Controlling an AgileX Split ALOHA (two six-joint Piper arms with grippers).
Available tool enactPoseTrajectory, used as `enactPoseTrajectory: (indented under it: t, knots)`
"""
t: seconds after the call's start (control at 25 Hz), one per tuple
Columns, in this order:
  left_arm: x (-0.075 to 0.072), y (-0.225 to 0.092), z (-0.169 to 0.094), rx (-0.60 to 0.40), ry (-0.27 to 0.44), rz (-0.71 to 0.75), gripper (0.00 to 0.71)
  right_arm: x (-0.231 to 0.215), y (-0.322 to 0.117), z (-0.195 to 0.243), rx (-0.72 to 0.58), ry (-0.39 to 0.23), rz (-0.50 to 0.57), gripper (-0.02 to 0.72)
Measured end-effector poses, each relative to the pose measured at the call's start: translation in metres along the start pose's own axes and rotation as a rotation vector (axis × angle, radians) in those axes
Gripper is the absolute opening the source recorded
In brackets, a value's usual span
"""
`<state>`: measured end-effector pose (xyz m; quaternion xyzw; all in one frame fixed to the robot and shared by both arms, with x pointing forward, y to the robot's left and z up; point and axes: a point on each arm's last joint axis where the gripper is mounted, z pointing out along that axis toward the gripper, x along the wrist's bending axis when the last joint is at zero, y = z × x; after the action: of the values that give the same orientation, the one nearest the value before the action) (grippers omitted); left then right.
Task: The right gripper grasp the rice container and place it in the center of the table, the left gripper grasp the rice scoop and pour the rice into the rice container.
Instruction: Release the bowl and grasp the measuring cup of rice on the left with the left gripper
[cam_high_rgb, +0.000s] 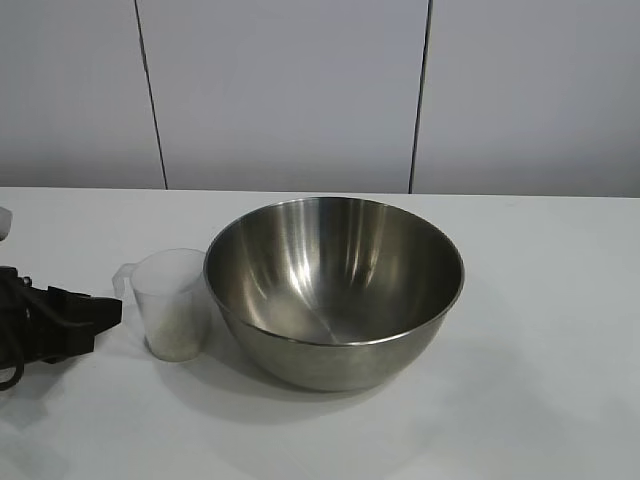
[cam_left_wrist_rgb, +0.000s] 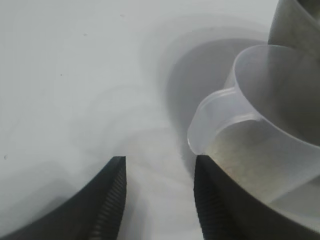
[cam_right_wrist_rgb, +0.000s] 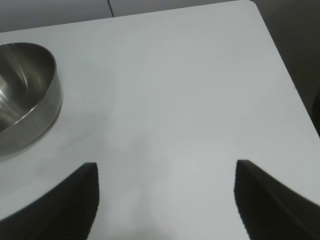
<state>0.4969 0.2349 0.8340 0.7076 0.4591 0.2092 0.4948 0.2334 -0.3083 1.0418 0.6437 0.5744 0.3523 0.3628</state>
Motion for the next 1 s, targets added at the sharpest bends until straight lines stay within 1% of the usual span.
enactPoseTrajectory:
  t: [0.24, 0.44, 0.72, 0.76, 0.84, 0.92, 1.0]
  knots:
    - [-0.001, 0.0, 0.001, 0.001, -0.015, 0.001, 0.321, 0.0, 0.0, 0.0, 0.0, 0.0, 0.0, 0.516]
    - [0.001, 0.01, 0.009, -0.036, -0.038, 0.03, 0.321, 0.0, 0.0, 0.0, 0.0, 0.0, 0.0, 0.516]
    - [0.004, 0.017, 0.015, -0.062, -0.036, 0.042, 0.314, 0.0, 0.0, 0.0, 0.0, 0.0, 0.0, 0.516]
    - [0.004, 0.017, 0.015, -0.063, -0.036, 0.042, 0.295, 0.0, 0.0, 0.0, 0.0, 0.0, 0.0, 0.516]
    - [0.004, 0.017, 0.015, -0.062, -0.036, 0.044, 0.216, 0.0, 0.0, 0.0, 0.0, 0.0, 0.0, 0.516]
    - [0.004, 0.017, 0.015, -0.062, -0.036, 0.053, 0.094, 0.0, 0.0, 0.0, 0.0, 0.0, 0.0, 0.516]
    - [0.004, 0.017, 0.015, -0.062, -0.035, 0.066, 0.041, 0.0, 0.0, 0.0, 0.0, 0.0, 0.0, 0.516]
